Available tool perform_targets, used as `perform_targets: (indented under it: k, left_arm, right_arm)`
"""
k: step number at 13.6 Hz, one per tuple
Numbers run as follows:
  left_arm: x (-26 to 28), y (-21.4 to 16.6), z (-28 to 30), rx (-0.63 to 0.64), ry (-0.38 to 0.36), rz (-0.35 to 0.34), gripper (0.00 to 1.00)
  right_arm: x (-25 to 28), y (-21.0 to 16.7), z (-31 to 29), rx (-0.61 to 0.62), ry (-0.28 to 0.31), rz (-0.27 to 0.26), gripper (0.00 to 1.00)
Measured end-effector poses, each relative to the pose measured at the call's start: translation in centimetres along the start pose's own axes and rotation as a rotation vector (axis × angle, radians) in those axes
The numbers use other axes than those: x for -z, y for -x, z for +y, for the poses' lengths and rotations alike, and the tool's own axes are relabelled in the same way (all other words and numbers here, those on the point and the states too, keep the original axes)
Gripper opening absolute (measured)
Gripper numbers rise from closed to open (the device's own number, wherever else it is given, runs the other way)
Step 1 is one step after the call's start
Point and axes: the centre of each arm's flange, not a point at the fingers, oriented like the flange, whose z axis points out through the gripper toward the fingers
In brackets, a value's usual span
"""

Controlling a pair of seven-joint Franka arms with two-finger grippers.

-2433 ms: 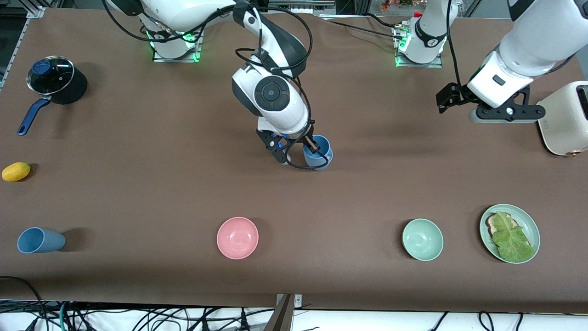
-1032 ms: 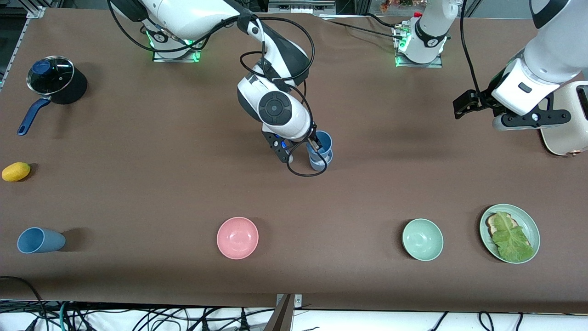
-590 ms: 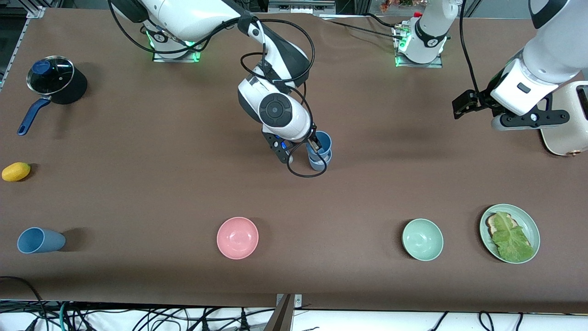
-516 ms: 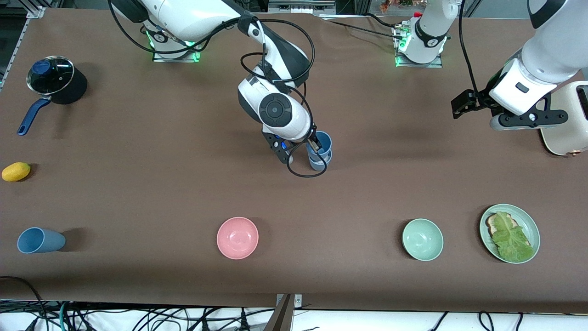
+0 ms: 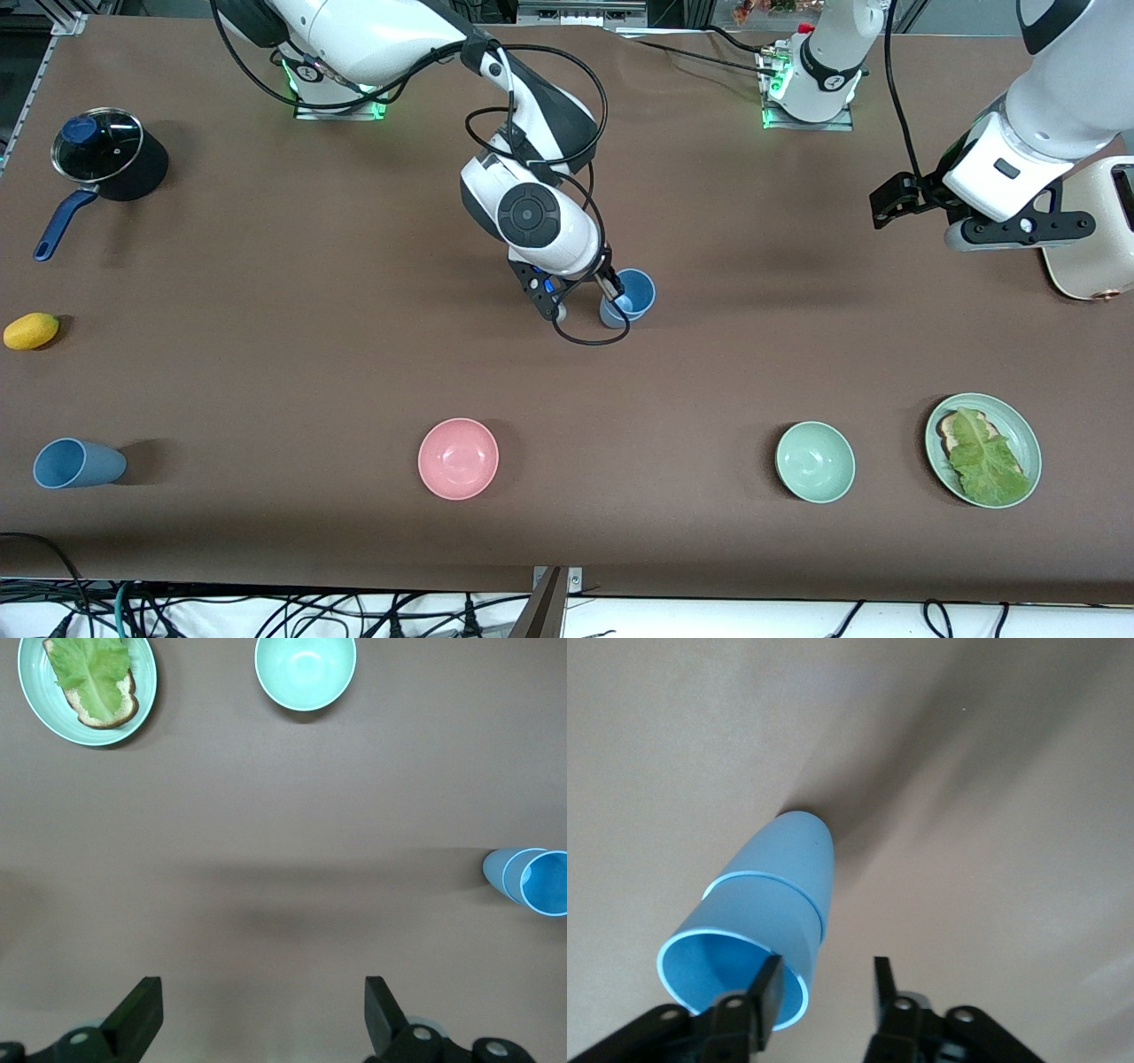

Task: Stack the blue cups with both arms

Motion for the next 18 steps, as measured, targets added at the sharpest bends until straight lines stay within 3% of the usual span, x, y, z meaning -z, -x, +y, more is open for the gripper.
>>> perform_targets:
  k: [4,5,10,13,16,18]
  left_arm:
    - [0.0,0.0,0.0,0.000,0.002,-0.001,1.00]
    - [-0.1,0.0,0.0,0.000,0.004,-0.002,1.00]
    - [-0.7,-0.4,0.1,0.000,0.007,-0.015,1.00]
    - [-0.4,-1.0,-0.1,0.005,0.012,-0.008,1.00]
    - [-0.4,-1.8,-0.2,0.007,0.019,-0.005,1.00]
    - [0.4,-2.5,-0.2,0.008,0.027,0.014,1.00]
  right_arm:
    - [1.0,-0.6,-0.4,-0.008,-0.018,0.003,0.96]
    - [1.4,-0.9,-0.5,-0.011,-0.021,0.003,1.00]
    - [5.6,-4.6,-0.6,-0.017,0.014,0.009,1.00]
    - [10.4,-8.4,0.6,0.120,0.075,0.028,1.00]
    - [13.7,-13.9,2.7,0.290,0.200,0.105,1.00]
    - [15.3,-17.9,3.6,0.406,0.246,0.128,1.00]
